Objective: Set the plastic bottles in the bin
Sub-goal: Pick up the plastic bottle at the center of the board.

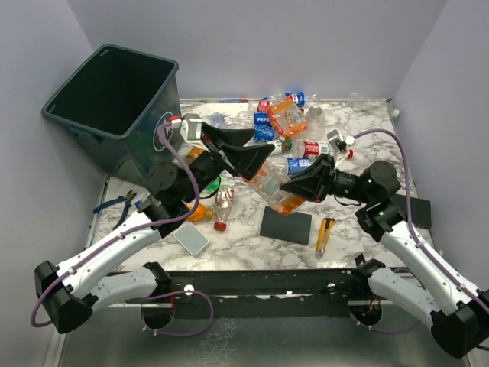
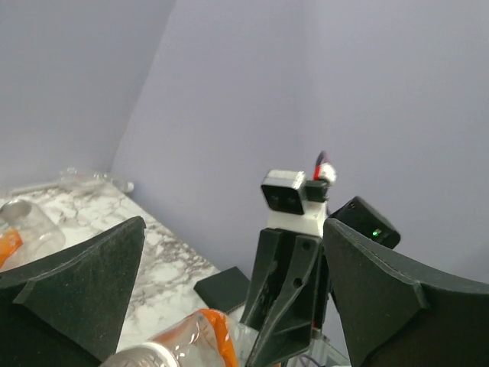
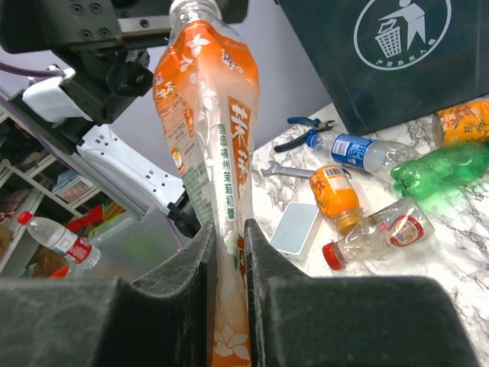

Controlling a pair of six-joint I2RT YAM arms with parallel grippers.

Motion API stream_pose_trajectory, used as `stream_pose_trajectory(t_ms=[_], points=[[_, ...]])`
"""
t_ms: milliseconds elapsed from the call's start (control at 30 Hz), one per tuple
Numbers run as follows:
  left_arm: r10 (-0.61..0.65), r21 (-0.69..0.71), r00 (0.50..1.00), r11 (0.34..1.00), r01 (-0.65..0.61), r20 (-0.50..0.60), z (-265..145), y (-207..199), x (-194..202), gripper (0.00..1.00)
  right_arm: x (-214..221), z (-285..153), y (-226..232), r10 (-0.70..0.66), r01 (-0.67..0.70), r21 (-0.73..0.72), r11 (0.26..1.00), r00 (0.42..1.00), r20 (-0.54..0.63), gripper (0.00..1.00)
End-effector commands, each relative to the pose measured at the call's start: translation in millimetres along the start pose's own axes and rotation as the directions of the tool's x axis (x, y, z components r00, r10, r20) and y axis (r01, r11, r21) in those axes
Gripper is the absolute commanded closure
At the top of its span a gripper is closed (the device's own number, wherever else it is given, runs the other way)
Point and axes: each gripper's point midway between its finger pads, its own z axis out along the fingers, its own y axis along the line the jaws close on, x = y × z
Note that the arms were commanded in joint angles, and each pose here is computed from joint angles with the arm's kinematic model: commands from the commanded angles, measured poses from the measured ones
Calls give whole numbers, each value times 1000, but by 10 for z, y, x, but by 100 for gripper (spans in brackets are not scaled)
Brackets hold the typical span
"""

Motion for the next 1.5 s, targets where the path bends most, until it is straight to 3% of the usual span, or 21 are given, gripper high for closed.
stream_pose_trajectory(t_ms=[0, 333, 600, 767, 900, 1000, 1233, 1300, 1333, 1367, 1467], points=[[-17, -81, 998, 997, 12, -58, 9, 205, 190, 1, -65, -22, -61, -30, 27, 53, 998, 998, 54, 84], [-61, -114, 998, 992, 59, -18, -141, 231, 130, 9, -276, -166, -11, -69, 45, 117, 992, 976, 208, 93], [-90, -114, 996, 989, 92, 20, -168, 214, 33, 46, -255, -217, -1, -76, 48, 133, 990, 974, 213, 93], [-118, -91, 993, 989, 119, 19, -79, 197, 58, 48, -217, -222, -4, -74, 48, 134, 990, 977, 199, 94], [-157, -55, 988, 986, 156, -11, 31, 151, 133, 40, -210, -217, 9, -77, 53, 128, 990, 979, 190, 94], [-173, -49, 985, 984, 172, -17, 71, 149, 162, 39, -207, -211, 22, -79, 58, 120, 991, 980, 183, 94], [-159, -37, 987, 987, 159, 3, 72, 137, 111, 67, -138, -210, -5, -70, 50, 120, 992, 984, 163, 93], [-150, -31, 989, 988, 150, 13, 74, 124, 77, 76, -120, -204, -25, -53, 34, 126, 991, 987, 152, 88], [-143, -29, 990, 989, 143, 17, 76, 116, 57, 80, -109, -199, -35, -44, 25, 130, 991, 989, 144, 79], [-135, -26, 991, 990, 136, 20, 80, 107, 41, 85, -106, -195, -36, -35, 17, 132, 991, 990, 138, 61], [-108, -24, 993, 994, 109, 42, 98, 82, -53, 96, -146, -188, -19, -28, 11, 140, 990, 992, 126, 27]])
